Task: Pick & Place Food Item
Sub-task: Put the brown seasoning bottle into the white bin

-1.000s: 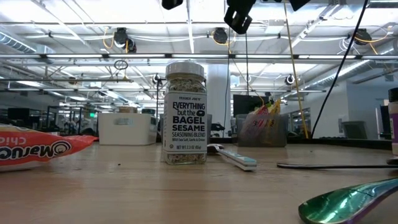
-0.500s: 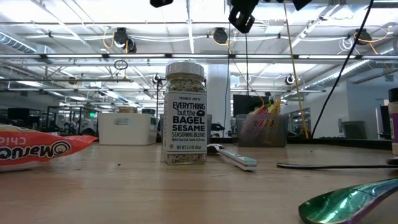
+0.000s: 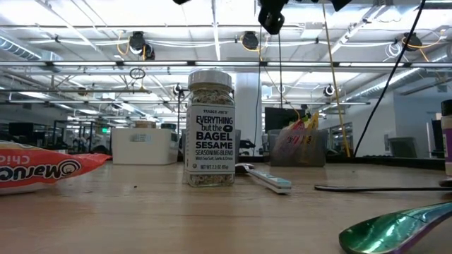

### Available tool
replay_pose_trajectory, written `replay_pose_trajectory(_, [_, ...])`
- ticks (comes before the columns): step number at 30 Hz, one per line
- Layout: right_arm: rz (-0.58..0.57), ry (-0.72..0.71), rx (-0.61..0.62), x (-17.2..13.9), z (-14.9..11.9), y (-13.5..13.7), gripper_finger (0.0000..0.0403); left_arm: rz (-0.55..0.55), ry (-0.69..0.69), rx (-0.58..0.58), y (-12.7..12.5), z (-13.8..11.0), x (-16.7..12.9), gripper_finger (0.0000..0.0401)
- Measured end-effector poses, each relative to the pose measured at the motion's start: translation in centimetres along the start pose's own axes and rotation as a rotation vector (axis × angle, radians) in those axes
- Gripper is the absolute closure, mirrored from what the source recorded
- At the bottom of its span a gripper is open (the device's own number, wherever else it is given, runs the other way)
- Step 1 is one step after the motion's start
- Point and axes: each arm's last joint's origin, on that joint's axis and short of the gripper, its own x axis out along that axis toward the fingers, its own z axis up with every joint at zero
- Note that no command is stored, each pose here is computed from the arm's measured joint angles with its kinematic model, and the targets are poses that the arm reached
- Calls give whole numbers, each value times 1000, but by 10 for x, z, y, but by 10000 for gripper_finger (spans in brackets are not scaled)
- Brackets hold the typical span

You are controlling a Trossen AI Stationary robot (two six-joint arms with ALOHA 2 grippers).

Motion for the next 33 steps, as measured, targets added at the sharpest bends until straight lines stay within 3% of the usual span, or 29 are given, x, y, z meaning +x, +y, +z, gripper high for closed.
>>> replay_pose_trajectory(6, [-15, -63, 12, -7, 9, -7, 216, 65, -159, 80, -6, 11, -44, 215])
replay_pose_trajectory(15, [42, -267, 3, -23, 34, -6, 216, 172, -377, 278, -8, 23, -103, 215])
replay_pose_trajectory(19, [86, -378, 3, -32, 47, -5, 216, 190, -434, 374, -7, 29, -114, 215])
replay_pose_trajectory(25, [69, -439, 30, -42, 54, -12, 216, 312, -442, 497, 1, 35, -121, 209])
replay_pose_trajectory(30, [33, -462, 40, -44, 56, -20, 216, 350, -463, 512, 9, 49, -133, 170])
replay_pose_trajectory(33, [-10, -461, 35, -41, 54, -27, 216, 337, -515, 458, 13, 61, -148, 143])
